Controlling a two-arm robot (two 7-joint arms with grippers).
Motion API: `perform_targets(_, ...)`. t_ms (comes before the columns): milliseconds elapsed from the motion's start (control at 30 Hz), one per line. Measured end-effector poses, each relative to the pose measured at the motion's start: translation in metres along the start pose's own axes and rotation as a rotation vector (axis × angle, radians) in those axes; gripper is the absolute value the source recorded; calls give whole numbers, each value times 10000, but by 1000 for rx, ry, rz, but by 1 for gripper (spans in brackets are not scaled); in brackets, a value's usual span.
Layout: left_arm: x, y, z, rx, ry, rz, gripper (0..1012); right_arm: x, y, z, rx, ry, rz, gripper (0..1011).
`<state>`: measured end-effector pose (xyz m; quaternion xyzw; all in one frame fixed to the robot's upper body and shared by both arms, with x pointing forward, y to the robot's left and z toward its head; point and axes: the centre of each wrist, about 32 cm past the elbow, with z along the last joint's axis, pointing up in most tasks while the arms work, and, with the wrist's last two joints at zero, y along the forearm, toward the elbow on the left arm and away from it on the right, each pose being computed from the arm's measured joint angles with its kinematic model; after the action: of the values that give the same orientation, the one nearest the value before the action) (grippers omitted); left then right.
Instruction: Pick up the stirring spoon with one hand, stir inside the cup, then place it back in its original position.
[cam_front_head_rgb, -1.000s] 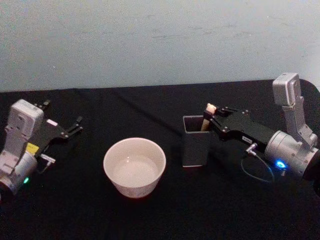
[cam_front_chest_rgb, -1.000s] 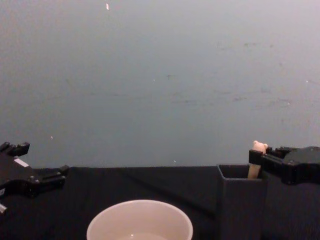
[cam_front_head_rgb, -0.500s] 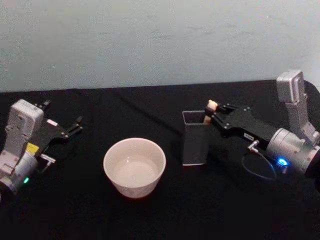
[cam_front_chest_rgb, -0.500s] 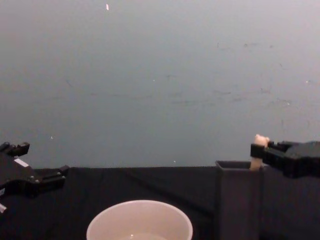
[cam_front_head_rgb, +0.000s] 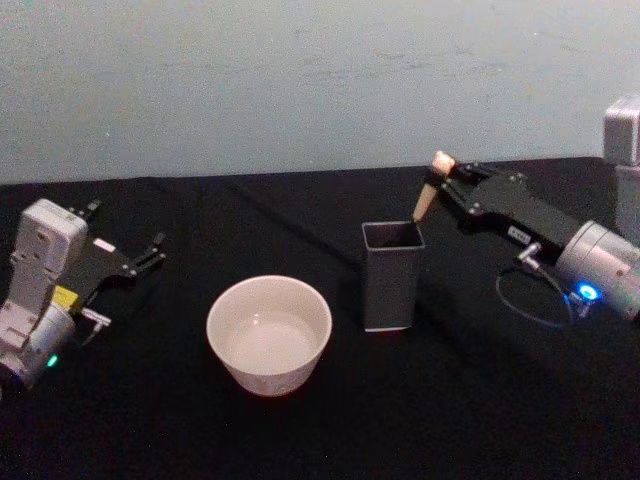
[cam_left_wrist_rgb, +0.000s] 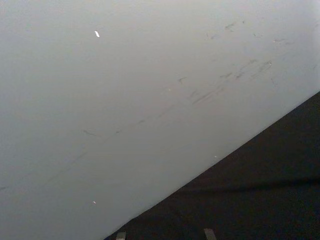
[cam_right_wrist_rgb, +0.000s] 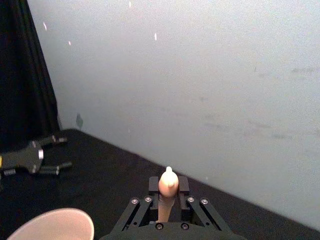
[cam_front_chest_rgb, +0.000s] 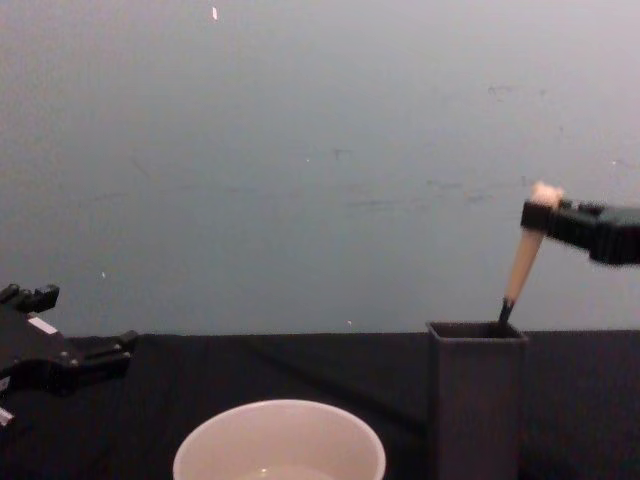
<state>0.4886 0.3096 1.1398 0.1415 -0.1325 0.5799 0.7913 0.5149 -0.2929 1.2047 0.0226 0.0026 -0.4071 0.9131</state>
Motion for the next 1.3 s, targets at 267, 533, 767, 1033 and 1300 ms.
perform_targets(267, 0, 0, 0, 0, 0, 0, 1001, 17, -21, 180, 81, 5, 4, 223)
perform_targets(533, 0, 0, 0, 0, 0, 0, 1001, 12, 32, 276, 143, 14, 13, 223)
perform_targets(767, 0, 0, 0, 0, 0, 0, 1001, -19, 147, 282, 153, 51, 36, 223)
perform_targets(1033, 0, 0, 0, 0, 0, 0, 1001, -106, 321, 237, 126, 110, 77, 223)
perform_targets(1300, 0, 0, 0, 0, 0, 0, 1001, -275, 443, 143, 86, 121, 153, 223)
